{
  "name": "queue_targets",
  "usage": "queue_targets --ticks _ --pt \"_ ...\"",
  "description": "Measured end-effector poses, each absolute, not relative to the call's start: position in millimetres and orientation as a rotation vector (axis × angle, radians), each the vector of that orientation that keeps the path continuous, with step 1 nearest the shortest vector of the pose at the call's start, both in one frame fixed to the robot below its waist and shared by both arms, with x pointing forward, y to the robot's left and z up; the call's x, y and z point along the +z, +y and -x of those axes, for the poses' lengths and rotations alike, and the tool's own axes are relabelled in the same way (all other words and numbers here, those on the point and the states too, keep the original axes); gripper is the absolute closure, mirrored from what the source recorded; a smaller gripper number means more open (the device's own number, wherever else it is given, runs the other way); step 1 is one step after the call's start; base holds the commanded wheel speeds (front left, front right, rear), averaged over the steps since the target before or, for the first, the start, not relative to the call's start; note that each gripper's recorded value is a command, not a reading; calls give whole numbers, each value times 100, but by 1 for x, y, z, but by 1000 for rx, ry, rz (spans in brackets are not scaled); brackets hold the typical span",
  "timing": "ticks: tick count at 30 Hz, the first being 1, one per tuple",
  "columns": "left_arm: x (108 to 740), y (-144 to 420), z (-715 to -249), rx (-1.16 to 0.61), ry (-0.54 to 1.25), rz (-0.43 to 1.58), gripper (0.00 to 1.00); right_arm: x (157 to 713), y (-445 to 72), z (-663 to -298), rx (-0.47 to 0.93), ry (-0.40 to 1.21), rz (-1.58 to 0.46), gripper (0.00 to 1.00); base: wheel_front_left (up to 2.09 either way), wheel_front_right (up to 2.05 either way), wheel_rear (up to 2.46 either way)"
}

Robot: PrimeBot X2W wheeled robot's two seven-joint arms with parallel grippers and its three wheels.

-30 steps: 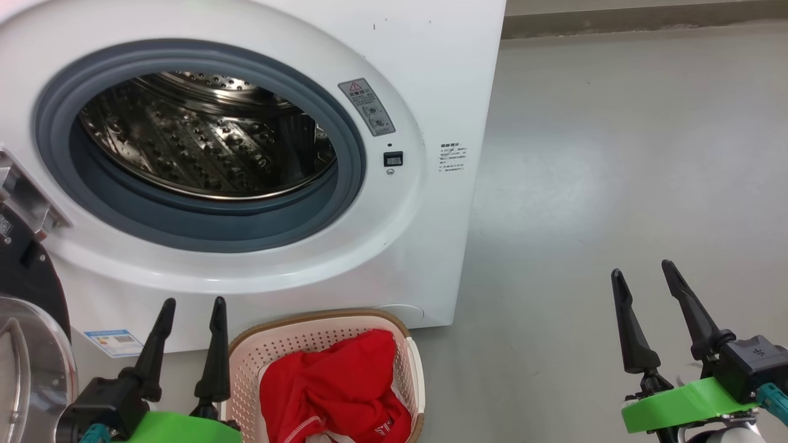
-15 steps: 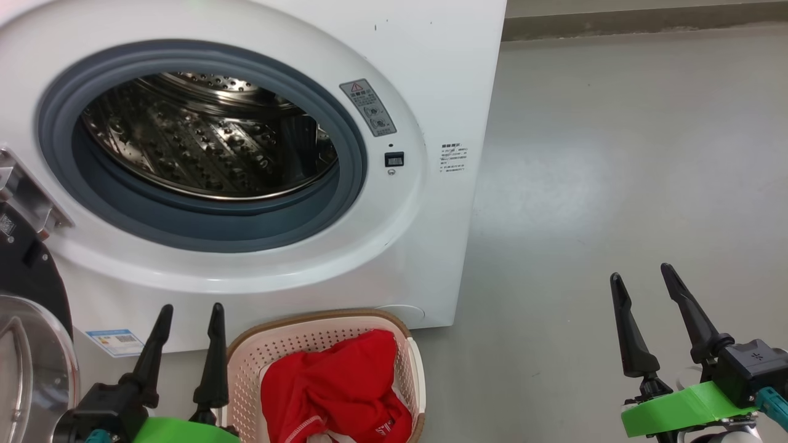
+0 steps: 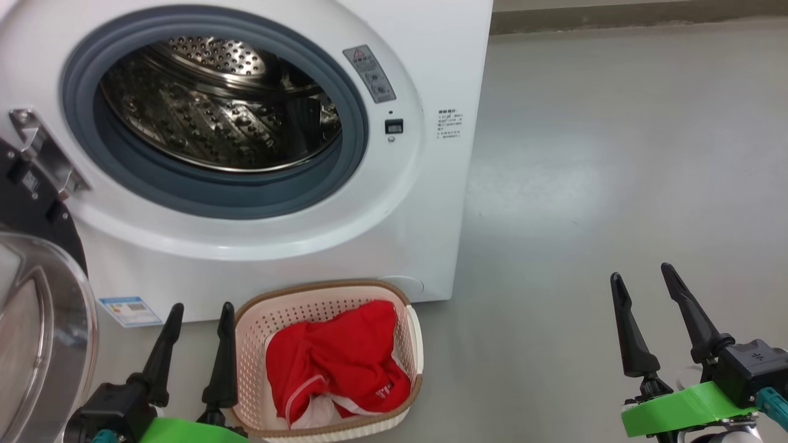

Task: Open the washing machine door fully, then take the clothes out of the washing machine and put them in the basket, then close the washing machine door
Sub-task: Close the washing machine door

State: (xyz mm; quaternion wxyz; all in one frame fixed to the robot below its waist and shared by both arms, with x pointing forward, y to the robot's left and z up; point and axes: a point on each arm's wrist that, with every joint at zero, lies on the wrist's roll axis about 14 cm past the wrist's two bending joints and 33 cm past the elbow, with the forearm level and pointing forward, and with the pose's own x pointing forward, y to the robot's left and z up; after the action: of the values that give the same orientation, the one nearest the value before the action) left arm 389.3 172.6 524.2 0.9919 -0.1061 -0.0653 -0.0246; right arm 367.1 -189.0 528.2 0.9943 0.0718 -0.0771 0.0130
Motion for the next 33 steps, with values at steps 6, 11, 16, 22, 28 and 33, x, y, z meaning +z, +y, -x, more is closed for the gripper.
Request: queue_targets --ticks 6,11,16,22,28,33 --pt "524 172 -389 -53 -131 200 0 527 -188 -368 29 -151 -144 0 -73 73 0" --pt "528 172 -389 -56 -142 192 0 527 -186 -368 33 -152 -145 0 -14 14 0" --pt "528 172 -387 -53 -142 180 0 528 -185 -369 39 -152 -146 0 0 0 0" --pt "525 177 -384 -34 -133 166 0 521 -178 -369 57 -130 -148 0 0 0 0" --pt "526 191 -379 21 -140 158 0 518 -164 -376 98 -120 -153 0 0 0 0" --pt "533 211 -372 99 -163 144 0 516 -147 -385 149 -113 -159 0 0 0 0"
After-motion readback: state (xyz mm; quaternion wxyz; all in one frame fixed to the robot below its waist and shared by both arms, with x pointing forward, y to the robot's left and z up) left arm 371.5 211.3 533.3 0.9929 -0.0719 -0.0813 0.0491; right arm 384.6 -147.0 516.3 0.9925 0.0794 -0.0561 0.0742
